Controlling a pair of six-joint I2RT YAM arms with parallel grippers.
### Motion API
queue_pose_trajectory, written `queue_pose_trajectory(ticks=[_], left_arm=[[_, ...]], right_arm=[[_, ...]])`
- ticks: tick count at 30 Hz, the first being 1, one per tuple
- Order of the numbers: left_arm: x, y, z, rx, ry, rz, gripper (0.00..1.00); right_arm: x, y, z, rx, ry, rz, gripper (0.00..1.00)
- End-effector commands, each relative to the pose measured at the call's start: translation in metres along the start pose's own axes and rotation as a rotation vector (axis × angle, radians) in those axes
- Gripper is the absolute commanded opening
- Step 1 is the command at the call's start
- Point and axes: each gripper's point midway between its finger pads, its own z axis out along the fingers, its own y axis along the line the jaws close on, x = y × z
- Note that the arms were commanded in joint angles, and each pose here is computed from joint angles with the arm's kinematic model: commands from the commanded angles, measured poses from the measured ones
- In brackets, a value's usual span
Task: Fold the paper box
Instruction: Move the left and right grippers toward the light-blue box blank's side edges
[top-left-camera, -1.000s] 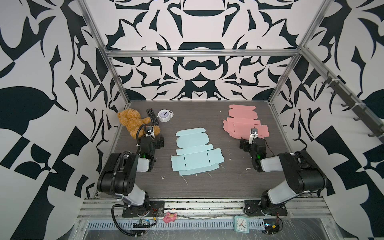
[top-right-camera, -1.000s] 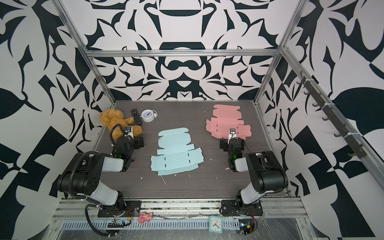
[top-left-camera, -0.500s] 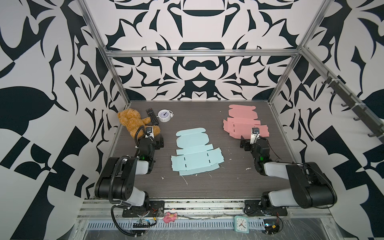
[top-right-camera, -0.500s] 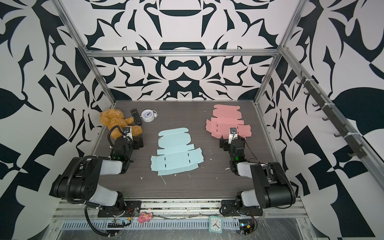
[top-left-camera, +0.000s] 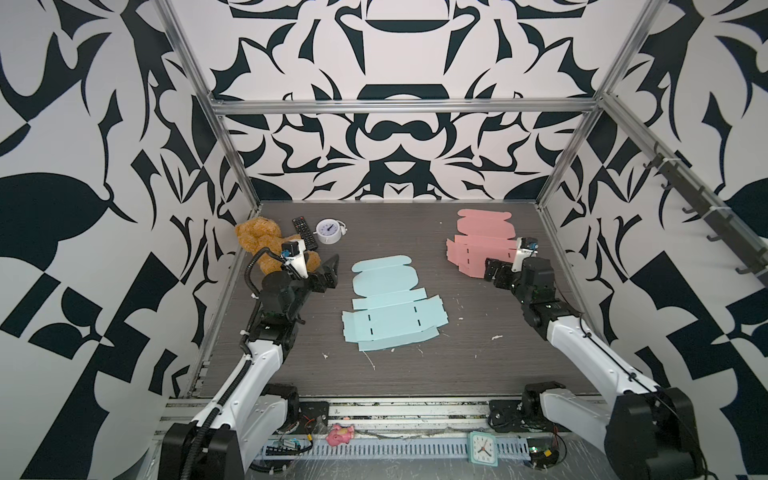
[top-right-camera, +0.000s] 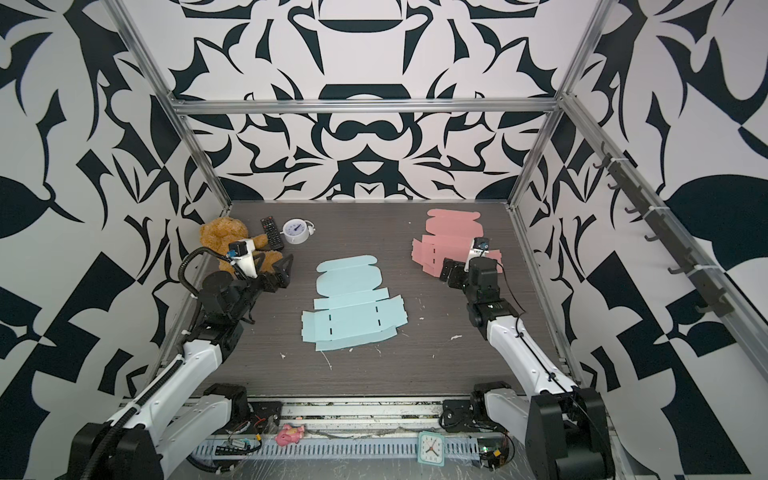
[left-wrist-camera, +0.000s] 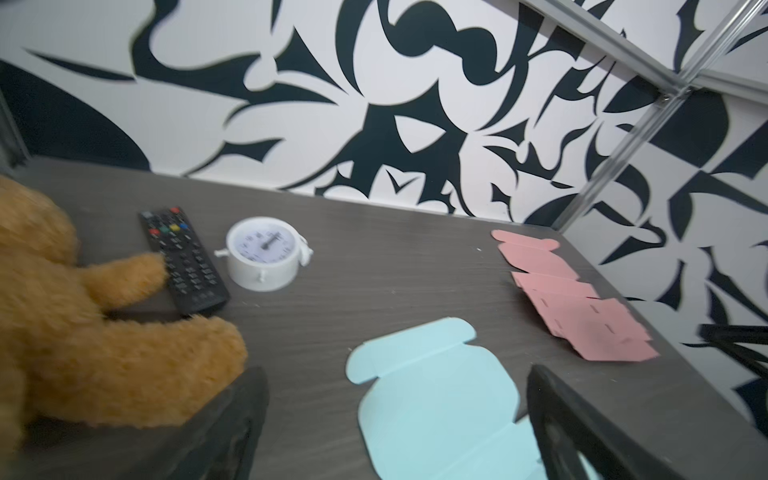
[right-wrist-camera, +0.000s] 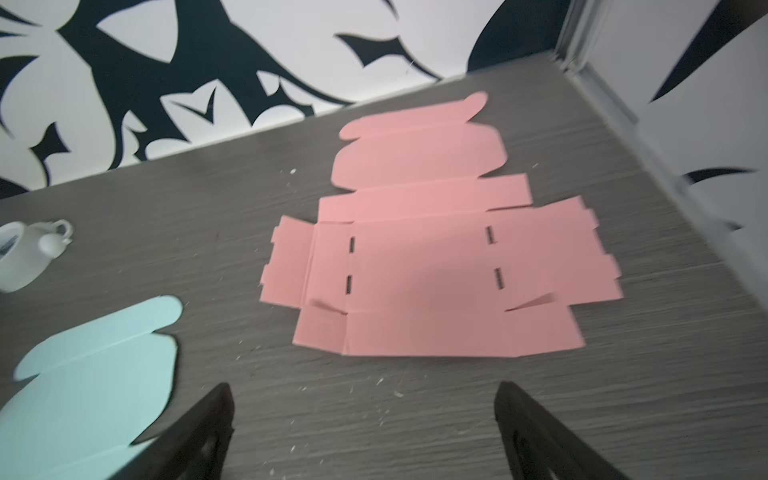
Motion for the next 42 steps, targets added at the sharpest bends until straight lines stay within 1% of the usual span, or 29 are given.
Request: queue_pose_trajectory(ticks=[1, 3, 6, 9, 12, 16, 18, 20, 23, 26, 33, 42], left_arm=[[0.033, -0.019, -0.001, 0.086, 0.165, -0.278, 0.99], [0.046, -0.031, 0.001, 0.096, 0.268, -0.338, 0.99], [0.066, -0.053, 0.001, 0.115, 0.420, -0.339, 0.99], [0.084, -0.069, -0.003, 0.142, 0.496, -0.313, 0.99], [0.099, -0.072, -0.007, 0.145, 0.557, -0.309, 0.99], [0.108, -0.082, -0.012, 0.171, 0.592, -0.286, 0.99], [0.112, -0.093, -0.014, 0.184, 0.600, -0.255, 0.99], [0.118, -0.101, -0.013, 0.190, 0.610, -0.228, 0.99], [0.130, -0.110, -0.007, 0.205, 0.657, -0.218, 0.99], [0.142, -0.119, -0.004, 0.222, 0.707, -0.212, 0.99], [0.157, -0.138, -0.007, 0.257, 0.754, -0.163, 0.99], [0.161, -0.139, -0.012, 0.262, 0.768, -0.148, 0.99]], right_arm=[[0.050, 0.032, -0.013, -0.097, 0.248, 0.048, 1.00], [0.066, 0.055, -0.024, -0.147, 0.295, 0.029, 1.00], [0.090, 0.079, -0.038, -0.200, 0.366, 0.015, 1.00], [0.114, 0.096, -0.053, -0.244, 0.417, 0.005, 1.00], [0.134, 0.106, -0.064, -0.274, 0.458, 0.008, 1.00], [0.156, 0.111, -0.068, -0.303, 0.507, 0.031, 1.00], [0.165, 0.114, -0.067, -0.317, 0.524, 0.046, 1.00], [0.174, 0.116, -0.065, -0.331, 0.537, 0.067, 1.00], [0.183, 0.120, -0.059, -0.352, 0.546, 0.084, 1.00], [0.185, 0.123, -0.054, -0.368, 0.541, 0.086, 1.00], [0.179, 0.137, -0.043, -0.414, 0.514, 0.092, 1.00], [0.174, 0.129, -0.024, -0.376, 0.495, 0.077, 0.91]])
